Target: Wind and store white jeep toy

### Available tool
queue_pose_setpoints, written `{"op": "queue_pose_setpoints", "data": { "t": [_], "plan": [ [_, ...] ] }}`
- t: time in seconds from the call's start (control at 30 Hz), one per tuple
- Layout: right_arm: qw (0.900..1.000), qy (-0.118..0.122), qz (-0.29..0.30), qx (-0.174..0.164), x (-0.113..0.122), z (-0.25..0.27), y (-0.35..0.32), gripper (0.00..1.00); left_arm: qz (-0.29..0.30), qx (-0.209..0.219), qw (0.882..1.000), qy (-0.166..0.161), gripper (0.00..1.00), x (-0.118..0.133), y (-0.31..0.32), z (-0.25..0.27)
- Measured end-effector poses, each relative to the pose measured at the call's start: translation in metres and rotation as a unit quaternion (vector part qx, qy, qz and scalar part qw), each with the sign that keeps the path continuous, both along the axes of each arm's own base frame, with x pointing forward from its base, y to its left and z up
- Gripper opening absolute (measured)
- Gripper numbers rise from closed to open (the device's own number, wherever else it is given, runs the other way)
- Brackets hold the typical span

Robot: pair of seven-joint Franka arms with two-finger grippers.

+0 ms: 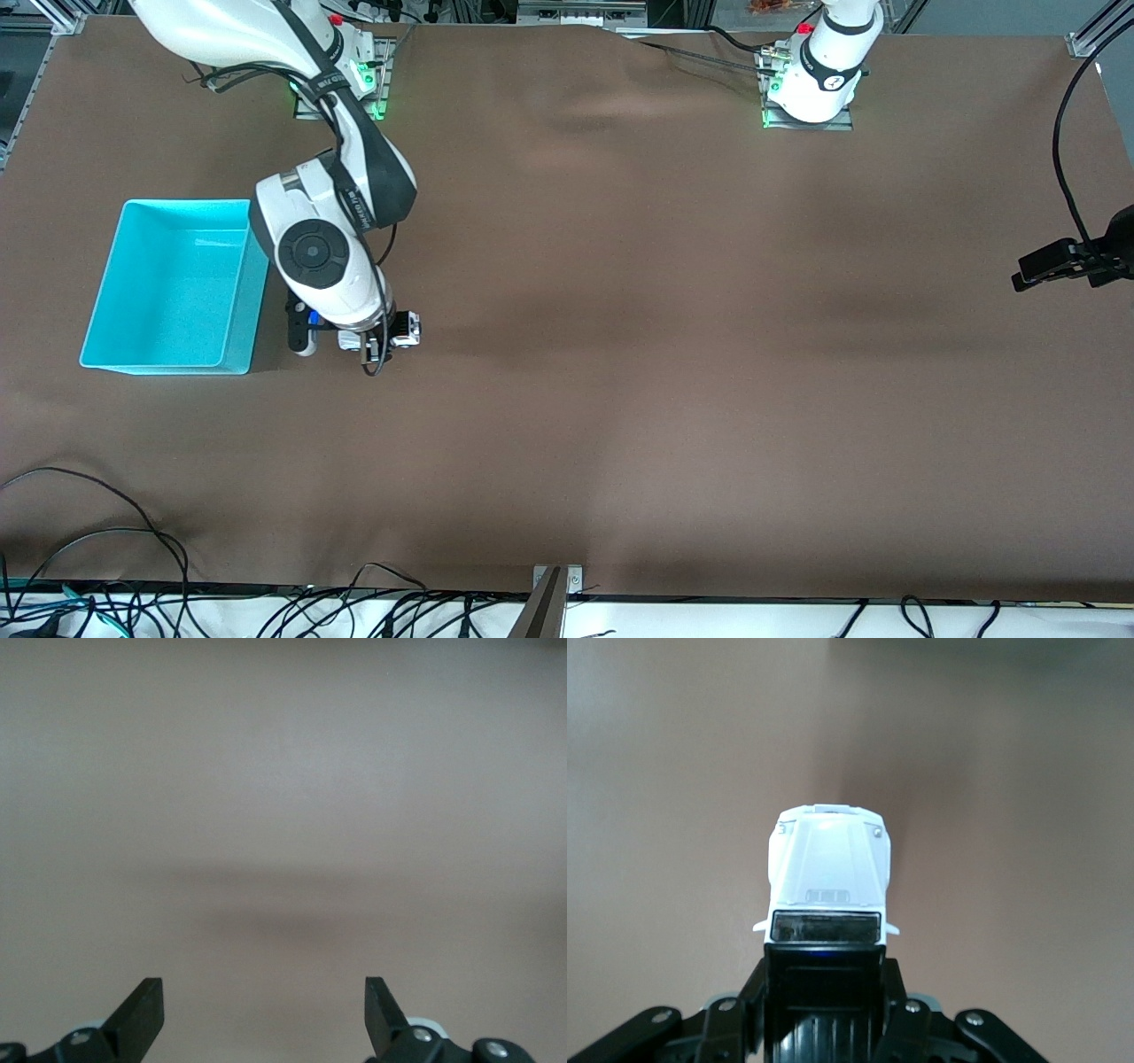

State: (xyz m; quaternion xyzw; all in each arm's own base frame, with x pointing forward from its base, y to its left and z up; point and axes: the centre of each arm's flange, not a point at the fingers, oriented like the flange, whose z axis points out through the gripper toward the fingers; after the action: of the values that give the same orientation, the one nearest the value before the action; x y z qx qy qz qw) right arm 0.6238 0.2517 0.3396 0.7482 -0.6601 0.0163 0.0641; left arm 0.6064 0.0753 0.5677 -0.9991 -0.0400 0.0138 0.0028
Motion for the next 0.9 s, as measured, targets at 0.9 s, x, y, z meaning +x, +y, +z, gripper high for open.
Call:
{"op": "queue_pose_setpoints", "data": {
  "t": [0.9],
  "plan": [
    [0.984,0.049,0.162,0.064,-0.010,0.066,-0.126,0.52,0.000,0.000,1.000,0.000,1.00,0.000,0.000,0.000]
  ]
}}
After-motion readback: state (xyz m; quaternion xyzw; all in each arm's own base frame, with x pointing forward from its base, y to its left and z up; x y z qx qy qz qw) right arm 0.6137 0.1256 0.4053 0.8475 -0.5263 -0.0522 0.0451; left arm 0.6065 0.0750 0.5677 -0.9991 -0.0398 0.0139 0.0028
